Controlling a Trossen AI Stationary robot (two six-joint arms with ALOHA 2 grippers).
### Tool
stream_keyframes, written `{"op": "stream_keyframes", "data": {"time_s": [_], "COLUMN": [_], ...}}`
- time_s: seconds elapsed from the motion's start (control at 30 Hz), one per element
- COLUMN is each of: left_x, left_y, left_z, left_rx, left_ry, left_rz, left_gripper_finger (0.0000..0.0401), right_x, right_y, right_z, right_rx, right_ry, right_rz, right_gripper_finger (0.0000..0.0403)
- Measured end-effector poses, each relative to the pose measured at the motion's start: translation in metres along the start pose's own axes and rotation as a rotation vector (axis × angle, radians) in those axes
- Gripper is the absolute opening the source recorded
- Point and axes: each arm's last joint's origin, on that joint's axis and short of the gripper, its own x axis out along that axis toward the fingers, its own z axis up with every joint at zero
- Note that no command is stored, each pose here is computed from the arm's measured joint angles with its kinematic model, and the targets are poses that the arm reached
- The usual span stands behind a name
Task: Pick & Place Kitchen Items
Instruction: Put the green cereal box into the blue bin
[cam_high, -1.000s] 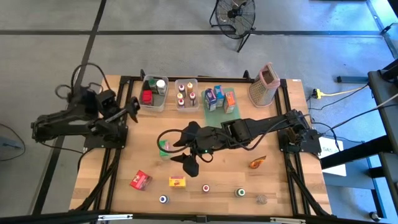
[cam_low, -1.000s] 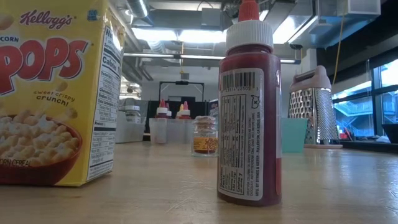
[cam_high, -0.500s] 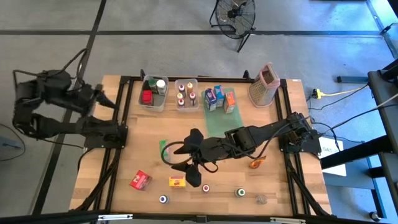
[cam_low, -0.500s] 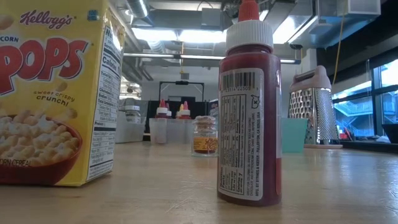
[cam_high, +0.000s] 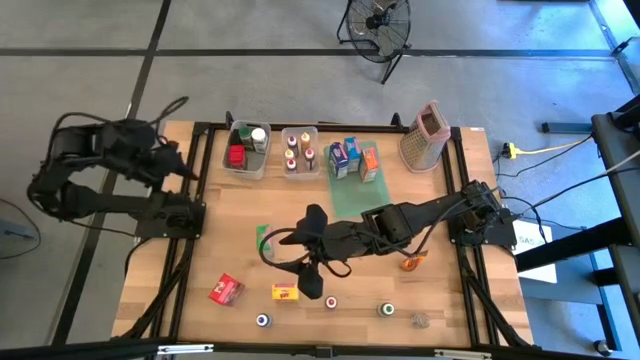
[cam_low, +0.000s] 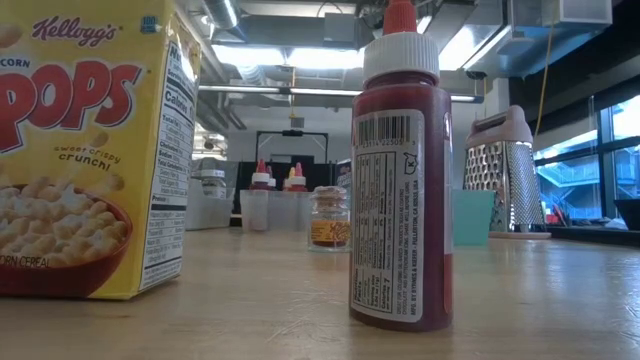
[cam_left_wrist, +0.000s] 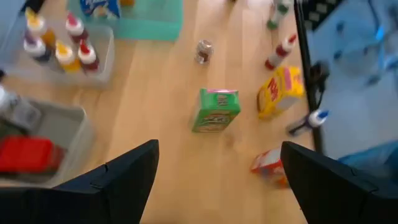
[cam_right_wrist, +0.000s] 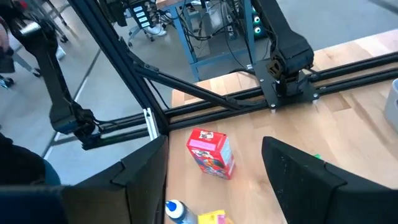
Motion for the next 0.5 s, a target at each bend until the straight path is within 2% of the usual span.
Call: {"op": "stream_keyframes", "data": {"time_s": [0.07, 0.13, 0.23, 0.3, 0.4, 0.5], "left_x": [0.005, 0.009, 0.014, 0.016, 0.023, 0.033], "left_y": [0.002, 0.004, 0.011, 0.014, 0.016, 0.015], "left_z": [0.005, 0.009, 0.018, 0.022, 0.029, 0.035], "left_rx": [0.078, 0.150, 0.261, 0.281, 0.281, 0.245], "left_ry": [0.016, 0.025, 0.044, 0.058, 0.074, 0.106], "left_rz": [0.006, 0.057, 0.230, 0.310, 0.316, 0.212], "left_gripper_finger": [0.0331, 0.0331, 0.0331, 0.0331, 0.0331, 0.0331], "right_x": [0.000, 0.000, 0.000, 0.000, 0.000, 0.000], "right_y": [0.000, 0.000, 0.001, 0.001, 0.001, 0.003], "right_z": [0.000, 0.000, -0.001, -0.001, -0.002, -0.003], "right_rx": [-0.016, -0.043, -0.062, -0.066, -0.063, -0.063], "right_ry": [0.001, 0.002, 0.004, 0.012, 0.028, 0.047], "right_rz": [-0.001, 0.000, 0.004, 0.002, 0.033, 0.075], "right_gripper_finger": [0.0263, 0.0263, 0.0263, 0.0263, 0.0263, 0.0263]}}
